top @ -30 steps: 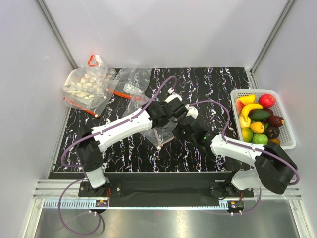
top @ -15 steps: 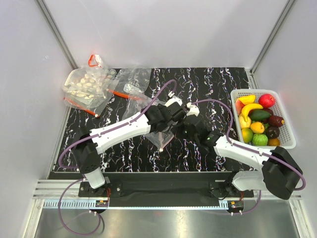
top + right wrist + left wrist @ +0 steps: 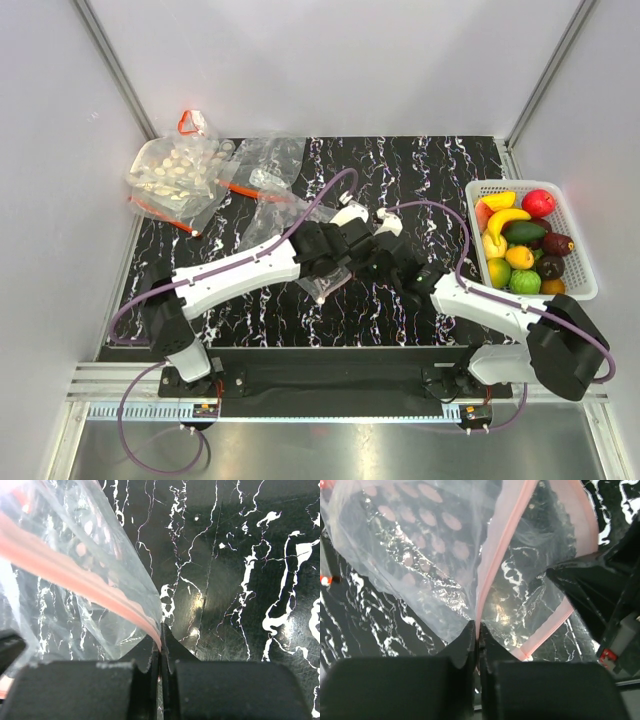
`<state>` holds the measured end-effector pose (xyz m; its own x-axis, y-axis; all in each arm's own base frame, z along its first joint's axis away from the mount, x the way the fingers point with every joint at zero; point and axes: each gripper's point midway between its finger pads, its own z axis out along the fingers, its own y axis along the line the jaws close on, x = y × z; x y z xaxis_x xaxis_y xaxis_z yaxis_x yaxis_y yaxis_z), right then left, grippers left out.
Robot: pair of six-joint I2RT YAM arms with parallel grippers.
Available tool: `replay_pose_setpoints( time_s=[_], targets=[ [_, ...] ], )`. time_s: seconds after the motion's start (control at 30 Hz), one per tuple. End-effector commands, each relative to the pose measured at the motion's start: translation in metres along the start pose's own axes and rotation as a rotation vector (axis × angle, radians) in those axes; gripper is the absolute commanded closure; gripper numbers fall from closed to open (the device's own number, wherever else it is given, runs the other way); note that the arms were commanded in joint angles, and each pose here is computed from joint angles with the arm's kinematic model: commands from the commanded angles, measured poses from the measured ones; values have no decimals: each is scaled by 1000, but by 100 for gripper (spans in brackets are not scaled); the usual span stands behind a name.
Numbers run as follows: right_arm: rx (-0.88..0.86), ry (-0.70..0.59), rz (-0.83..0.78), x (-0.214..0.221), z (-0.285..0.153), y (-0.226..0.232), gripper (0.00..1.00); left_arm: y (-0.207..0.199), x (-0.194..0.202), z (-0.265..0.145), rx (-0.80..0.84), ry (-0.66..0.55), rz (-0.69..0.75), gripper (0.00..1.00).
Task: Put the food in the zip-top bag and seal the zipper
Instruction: Open the zipper of the food storage bag at the center of the board.
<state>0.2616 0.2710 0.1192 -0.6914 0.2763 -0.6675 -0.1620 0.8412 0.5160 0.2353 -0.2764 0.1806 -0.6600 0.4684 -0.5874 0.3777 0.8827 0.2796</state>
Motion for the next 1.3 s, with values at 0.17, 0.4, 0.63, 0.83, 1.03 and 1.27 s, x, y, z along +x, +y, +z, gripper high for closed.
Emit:
replay_pose_setpoints(
  time_s=[0.17, 0.4, 0.63, 0.83, 1.03, 1.27],
  targets=[
    [4, 7, 19, -14, 13, -5, 100, 27, -25, -21, -95, -59, 3, 100],
    [42, 76, 10, -11, 26, -18, 99, 22, -37, -21, -137, 14, 77, 100],
    [71, 57, -43, -19, 16, -24, 71, 3, -42, -2, -88, 29, 91, 100],
    [72, 60, -80, -27, -6, -29, 44, -15, -45, 14, 12, 45, 65, 100],
    [80, 9, -73, -39, -39, -38, 38, -17, -42, 36, 108, 72, -11, 100],
    [160, -54, -69, -59, -70, -58, 39, -20, -41, 47, 161, 69, -49, 100]
  ],
)
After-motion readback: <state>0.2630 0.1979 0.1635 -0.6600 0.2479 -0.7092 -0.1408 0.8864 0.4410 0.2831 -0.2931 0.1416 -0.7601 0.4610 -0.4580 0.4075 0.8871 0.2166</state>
